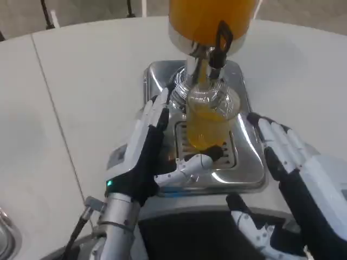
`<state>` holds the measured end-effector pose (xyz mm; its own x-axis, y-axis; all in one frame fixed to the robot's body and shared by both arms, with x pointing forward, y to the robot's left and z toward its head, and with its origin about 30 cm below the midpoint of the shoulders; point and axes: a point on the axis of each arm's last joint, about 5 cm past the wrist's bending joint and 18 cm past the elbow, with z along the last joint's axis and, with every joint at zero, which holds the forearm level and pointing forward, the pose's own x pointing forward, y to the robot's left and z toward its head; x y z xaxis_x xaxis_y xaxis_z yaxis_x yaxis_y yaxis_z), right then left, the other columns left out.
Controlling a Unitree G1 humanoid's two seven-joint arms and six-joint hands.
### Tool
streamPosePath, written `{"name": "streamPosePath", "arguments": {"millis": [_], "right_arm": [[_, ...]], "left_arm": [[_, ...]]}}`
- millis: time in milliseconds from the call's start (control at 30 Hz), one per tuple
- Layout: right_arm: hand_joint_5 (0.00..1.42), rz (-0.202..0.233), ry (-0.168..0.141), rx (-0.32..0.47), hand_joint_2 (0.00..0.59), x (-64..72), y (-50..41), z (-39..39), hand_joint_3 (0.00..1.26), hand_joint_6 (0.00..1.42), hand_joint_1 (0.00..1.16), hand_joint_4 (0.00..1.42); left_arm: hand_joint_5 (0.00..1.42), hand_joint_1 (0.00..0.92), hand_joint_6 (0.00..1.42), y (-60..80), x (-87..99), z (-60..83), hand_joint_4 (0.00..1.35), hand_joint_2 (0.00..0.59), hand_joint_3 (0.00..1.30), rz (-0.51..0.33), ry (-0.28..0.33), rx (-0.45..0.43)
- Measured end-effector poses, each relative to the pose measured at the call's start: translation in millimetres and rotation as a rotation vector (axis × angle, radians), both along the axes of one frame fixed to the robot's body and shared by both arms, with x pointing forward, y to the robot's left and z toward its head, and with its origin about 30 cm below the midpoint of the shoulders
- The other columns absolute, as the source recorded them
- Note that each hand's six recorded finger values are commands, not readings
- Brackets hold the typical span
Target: Grasp the cup under the faucet to collect the drink, then remove the cup.
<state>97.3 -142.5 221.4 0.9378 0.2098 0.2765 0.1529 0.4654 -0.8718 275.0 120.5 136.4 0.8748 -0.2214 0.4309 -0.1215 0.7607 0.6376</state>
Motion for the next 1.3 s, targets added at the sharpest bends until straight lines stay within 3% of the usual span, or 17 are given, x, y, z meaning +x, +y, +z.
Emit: {"name": "streamPosePath", "arguments": {"millis": [133,233,367,667,733,1000,1300], "right_arm": [[0.0,0.021,-0.017,-0.09,0.44,-1.6,1.4,0.3,0.0,0.05,0.54,0.0],[0.0,0.022,0.001,-0.105,0.436,-2.3,1.4,-0.2,0.0,0.05,0.54,0.0],[0.0,0.003,0.033,-0.095,0.433,-2.5,-0.3,-1.1,0.0,0.05,0.54,0.0],[0.0,-0.018,0.052,-0.053,0.411,-2.0,-5.0,-0.9,0.0,0.05,0.53,0.0],[0.0,-0.006,0.069,-0.05,0.413,-1.5,-5.3,-0.3,0.0,0.05,0.52,0.0],[0.0,-0.017,0.088,-0.01,0.412,1.7,-5.5,1.3,0.0,0.05,0.52,0.0],[0.0,-0.011,0.11,0.012,0.413,7.7,-1.7,0.9,0.0,0.06,0.49,0.0]], "left_arm": [[0.0,0.241,0.0,-3.4,4.0,0.0,0.0,0.038,0.0,-0.012,0.003,0.002],[0.0,0.239,0.0,-4.8,6.4,-0.1,0.0,0.037,0.0,-0.019,0.003,0.003],[0.0,0.244,0.0,-7.1,8.9,-0.4,0.0,0.037,0.0,-0.036,0.0,0.001],[0.0,0.249,0.0,-21.4,14.9,-0.9,0.0,0.035,0.0,-0.057,0.003,-0.009],[0.0,0.244,0.0,-25.7,18.6,1.7,0.0,0.026,0.0,-0.058,-0.002,-0.008],[0.02,0.233,0.01,-32.3,30.3,2.1,0.0,0.026,0.0,0.003,0.017,-0.005],[0.09,0.231,0.07,-37.5,32.6,2.1,0.0,0.024,0.0,0.035,-0.01,0.002]]}}
